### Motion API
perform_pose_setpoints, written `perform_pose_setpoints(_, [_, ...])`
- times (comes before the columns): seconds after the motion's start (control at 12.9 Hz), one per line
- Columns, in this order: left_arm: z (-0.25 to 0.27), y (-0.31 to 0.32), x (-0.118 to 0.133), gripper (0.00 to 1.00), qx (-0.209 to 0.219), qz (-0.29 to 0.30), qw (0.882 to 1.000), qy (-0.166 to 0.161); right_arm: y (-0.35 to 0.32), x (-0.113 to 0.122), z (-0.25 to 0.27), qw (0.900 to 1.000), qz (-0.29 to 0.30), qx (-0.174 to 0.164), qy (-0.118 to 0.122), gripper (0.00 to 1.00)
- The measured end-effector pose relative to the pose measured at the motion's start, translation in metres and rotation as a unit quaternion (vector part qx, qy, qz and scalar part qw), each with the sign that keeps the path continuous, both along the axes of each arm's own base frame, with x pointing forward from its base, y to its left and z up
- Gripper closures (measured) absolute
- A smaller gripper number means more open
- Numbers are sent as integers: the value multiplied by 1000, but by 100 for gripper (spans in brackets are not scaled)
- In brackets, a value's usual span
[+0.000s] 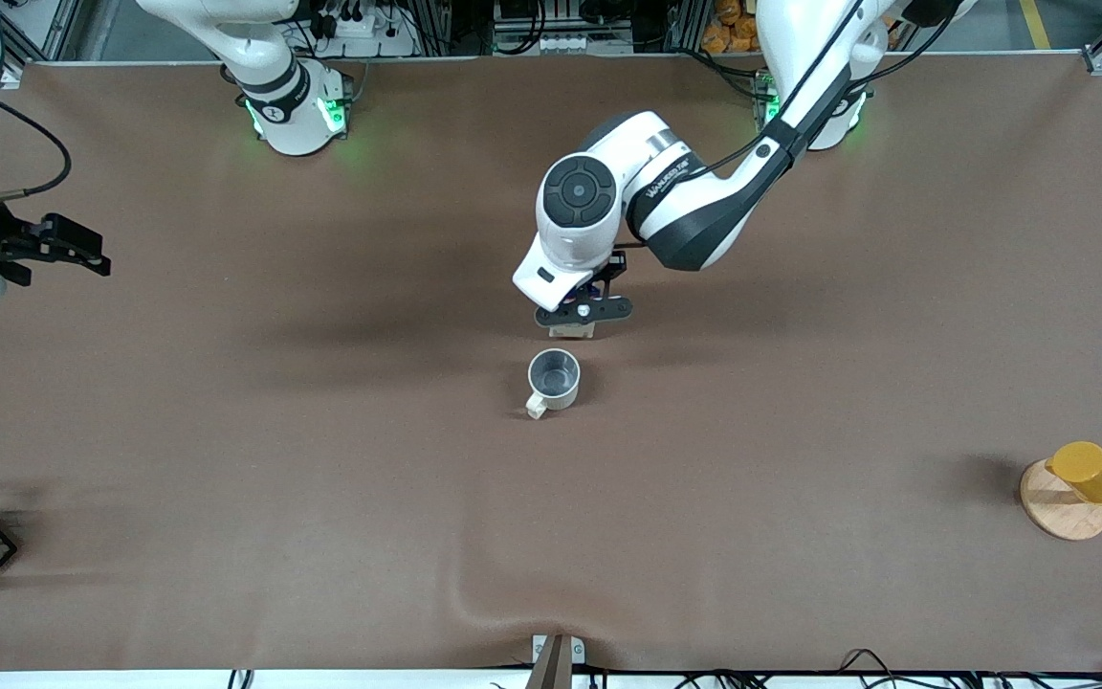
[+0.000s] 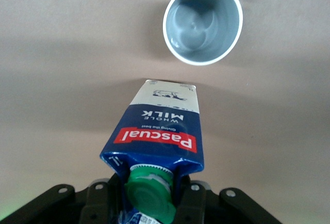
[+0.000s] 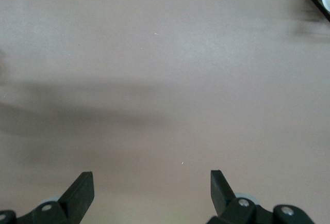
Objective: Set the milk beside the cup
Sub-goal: 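Lower the milk carton beside the mug with the left gripper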
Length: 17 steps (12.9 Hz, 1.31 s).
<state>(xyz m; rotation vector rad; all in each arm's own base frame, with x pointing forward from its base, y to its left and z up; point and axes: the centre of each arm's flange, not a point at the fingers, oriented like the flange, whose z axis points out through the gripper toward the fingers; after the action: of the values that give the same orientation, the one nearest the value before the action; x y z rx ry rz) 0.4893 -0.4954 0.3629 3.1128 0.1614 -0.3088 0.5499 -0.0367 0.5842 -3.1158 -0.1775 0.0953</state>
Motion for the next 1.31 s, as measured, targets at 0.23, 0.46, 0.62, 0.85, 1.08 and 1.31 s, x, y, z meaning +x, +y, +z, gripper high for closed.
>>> perform_pose_setpoints(0.23, [-10, -1, 6, 61, -2, 4, 1000, 3, -6, -1, 22, 1000, -5, 0, -5, 0])
perform_pose_setpoints(0.46, [-8, -6, 6, 61, -6, 2, 1000, 0, -6, -1, 32, 1000, -6, 0, -12, 0])
perform_pose_setpoints(0.62, [-7, -8, 5, 61, -7, 1, 1000, -2, -6, -1, 35, 1000, -6, 0, -15, 0])
perform_pose_setpoints(0.85, [-10, -13, 4, 61, -9, -1, 1000, -1, -3, -1, 44, 1000, -3, -1, -22, 0])
perform_pose_setpoints(1.08, [-14, -14, 5, 61, -7, -1, 1000, -1, -2, -4, 59, 1000, -2, -1, -22, 0])
perform_pose_setpoints(1.31, [-17, -15, 4, 61, -4, -2, 1000, -1, -5, -7, 64, 1000, -15, -1, -17, 0])
